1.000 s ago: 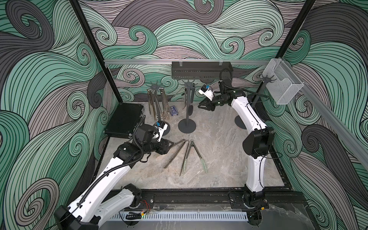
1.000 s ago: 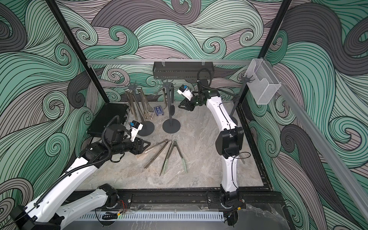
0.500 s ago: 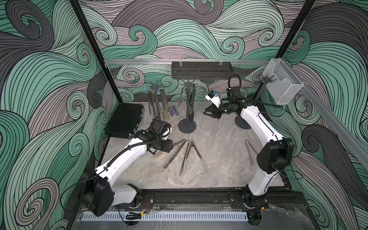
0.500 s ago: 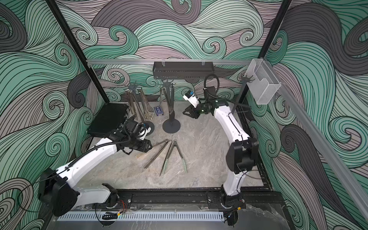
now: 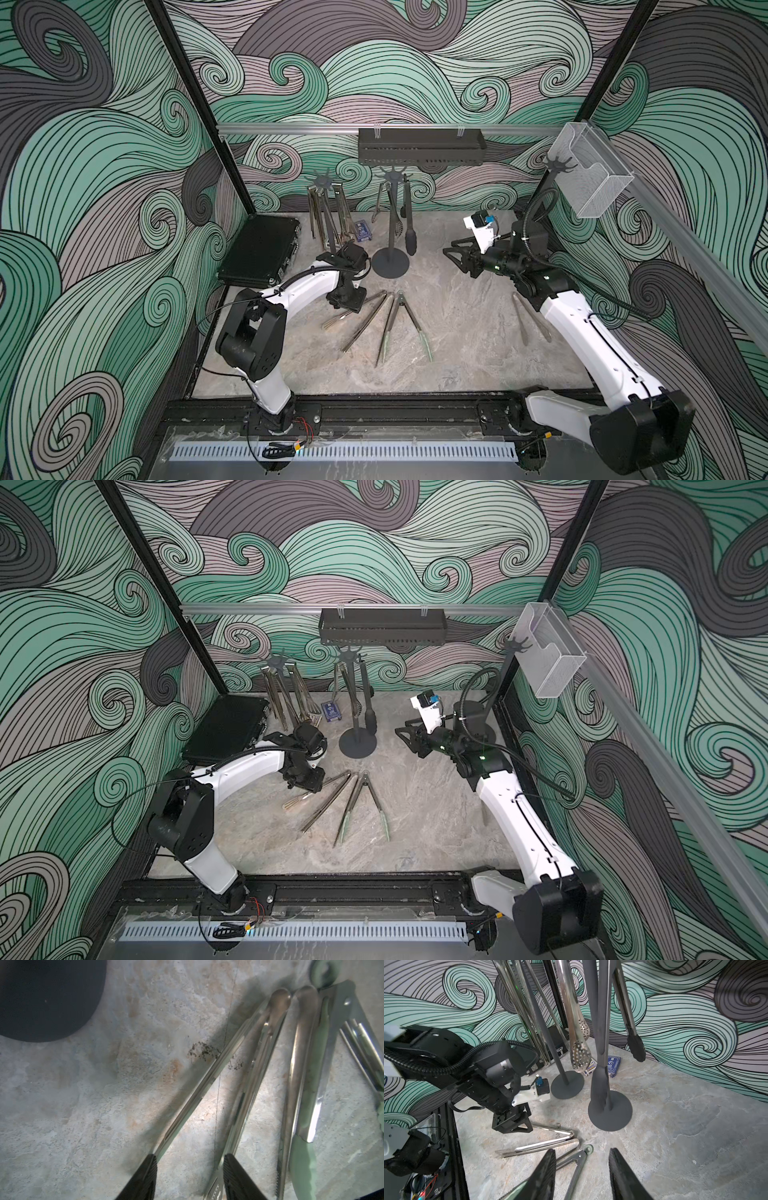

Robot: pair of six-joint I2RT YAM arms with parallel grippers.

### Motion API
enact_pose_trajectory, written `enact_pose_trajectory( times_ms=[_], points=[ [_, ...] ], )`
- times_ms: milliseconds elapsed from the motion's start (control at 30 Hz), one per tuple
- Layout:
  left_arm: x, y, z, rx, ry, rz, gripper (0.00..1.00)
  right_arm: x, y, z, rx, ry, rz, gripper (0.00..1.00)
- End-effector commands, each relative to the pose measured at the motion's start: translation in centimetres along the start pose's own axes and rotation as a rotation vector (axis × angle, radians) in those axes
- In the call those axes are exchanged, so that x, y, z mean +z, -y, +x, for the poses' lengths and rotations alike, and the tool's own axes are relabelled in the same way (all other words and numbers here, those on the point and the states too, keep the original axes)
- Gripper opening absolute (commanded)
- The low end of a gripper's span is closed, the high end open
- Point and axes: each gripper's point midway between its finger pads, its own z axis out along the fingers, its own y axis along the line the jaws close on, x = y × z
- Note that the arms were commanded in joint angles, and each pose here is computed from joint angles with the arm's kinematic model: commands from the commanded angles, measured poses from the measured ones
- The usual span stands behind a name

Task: Hang food tongs on kitchen utensil racks
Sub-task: Pick up the food tongs from the center of the board.

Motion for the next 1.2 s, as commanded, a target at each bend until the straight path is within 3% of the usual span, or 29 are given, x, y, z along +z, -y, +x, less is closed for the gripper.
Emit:
enact_pose_trajectory(
  times_ms=[0, 333, 667, 933, 1167],
  points=[
    [1.1, 0.5, -0.3, 0.038, -0.025, 0.015, 0.52, -1.1, -0.4, -2.2, 0.045, 0.103, 0.038, 0.45],
    [4.0, 0.7, -2.6, 0.084, 0.0, 0.007, 0.47, -2.1, -1.6, -1.0, 0.082, 0.123, 0.052, 0.45],
    [6.9, -0.2, -1.2, 0.112, -0.077, -0.052, 0.22, -2.0, -1.6, -0.5, 0.08, 0.106, 0.064, 0.45],
    [7.2, -0.5, 0.6, 0.114, -0.119, -0.105, 0.09, -2.2, -1.5, -0.6, 0.073, 0.103, 0.076, 0.45],
    [5.5, 0.2, 1.2, 0.132, -0.094, -0.141, 0.0, -2.4, -1.4, -0.8, 0.061, 0.105, 0.093, 0.45]
  ],
)
